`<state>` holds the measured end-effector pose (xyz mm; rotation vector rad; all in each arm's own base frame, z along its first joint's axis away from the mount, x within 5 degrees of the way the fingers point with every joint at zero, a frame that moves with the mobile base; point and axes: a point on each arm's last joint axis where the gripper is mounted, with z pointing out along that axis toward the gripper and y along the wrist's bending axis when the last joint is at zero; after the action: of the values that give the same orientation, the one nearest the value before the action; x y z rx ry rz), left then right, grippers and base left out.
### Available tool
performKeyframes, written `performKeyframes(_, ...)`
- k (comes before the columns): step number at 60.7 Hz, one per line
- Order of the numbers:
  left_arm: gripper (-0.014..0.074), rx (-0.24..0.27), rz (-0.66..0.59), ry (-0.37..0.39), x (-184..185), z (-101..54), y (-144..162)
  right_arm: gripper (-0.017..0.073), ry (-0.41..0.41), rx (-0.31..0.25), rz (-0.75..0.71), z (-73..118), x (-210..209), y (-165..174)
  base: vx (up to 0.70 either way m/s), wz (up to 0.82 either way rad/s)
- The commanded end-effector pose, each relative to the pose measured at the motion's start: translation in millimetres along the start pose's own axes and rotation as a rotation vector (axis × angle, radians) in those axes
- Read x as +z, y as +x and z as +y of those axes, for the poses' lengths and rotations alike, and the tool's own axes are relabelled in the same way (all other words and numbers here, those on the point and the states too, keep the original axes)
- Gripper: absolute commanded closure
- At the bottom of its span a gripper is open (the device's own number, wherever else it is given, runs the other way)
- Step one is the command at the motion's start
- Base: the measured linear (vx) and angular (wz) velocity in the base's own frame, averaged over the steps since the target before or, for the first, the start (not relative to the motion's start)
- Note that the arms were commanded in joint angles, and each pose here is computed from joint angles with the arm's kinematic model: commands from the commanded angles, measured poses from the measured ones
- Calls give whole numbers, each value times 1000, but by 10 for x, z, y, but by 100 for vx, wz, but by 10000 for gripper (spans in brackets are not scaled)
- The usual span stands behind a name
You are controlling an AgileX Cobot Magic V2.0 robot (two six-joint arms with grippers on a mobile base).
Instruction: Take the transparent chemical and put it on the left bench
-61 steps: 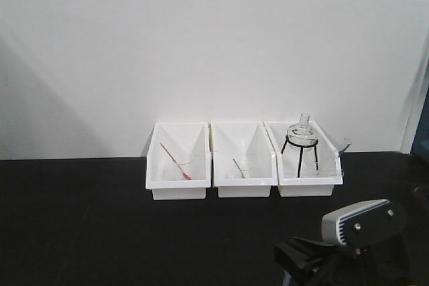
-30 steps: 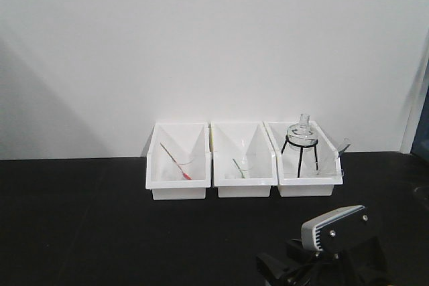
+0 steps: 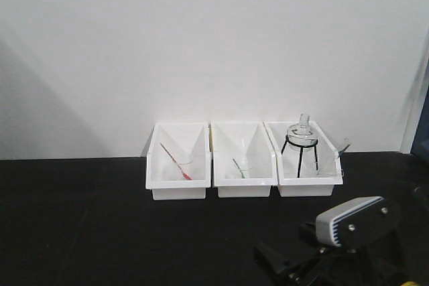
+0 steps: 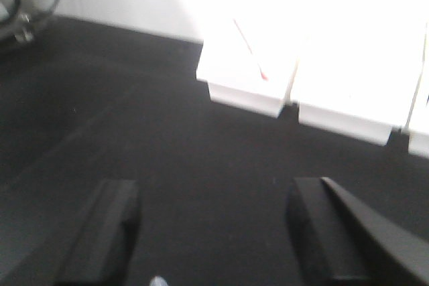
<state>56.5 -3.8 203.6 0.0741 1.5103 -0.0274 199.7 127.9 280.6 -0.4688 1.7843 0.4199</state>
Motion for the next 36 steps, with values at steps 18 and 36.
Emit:
performKeyframes(18,597,-9,-81,-2,-13,1,-28,569,-22,-126,-165,23,-902,-448,0,0)
performKeyframes(36,597,-9,-81,-2,-13,1,-28,566,-17,-155,-275,22,-1211,-540,0,0)
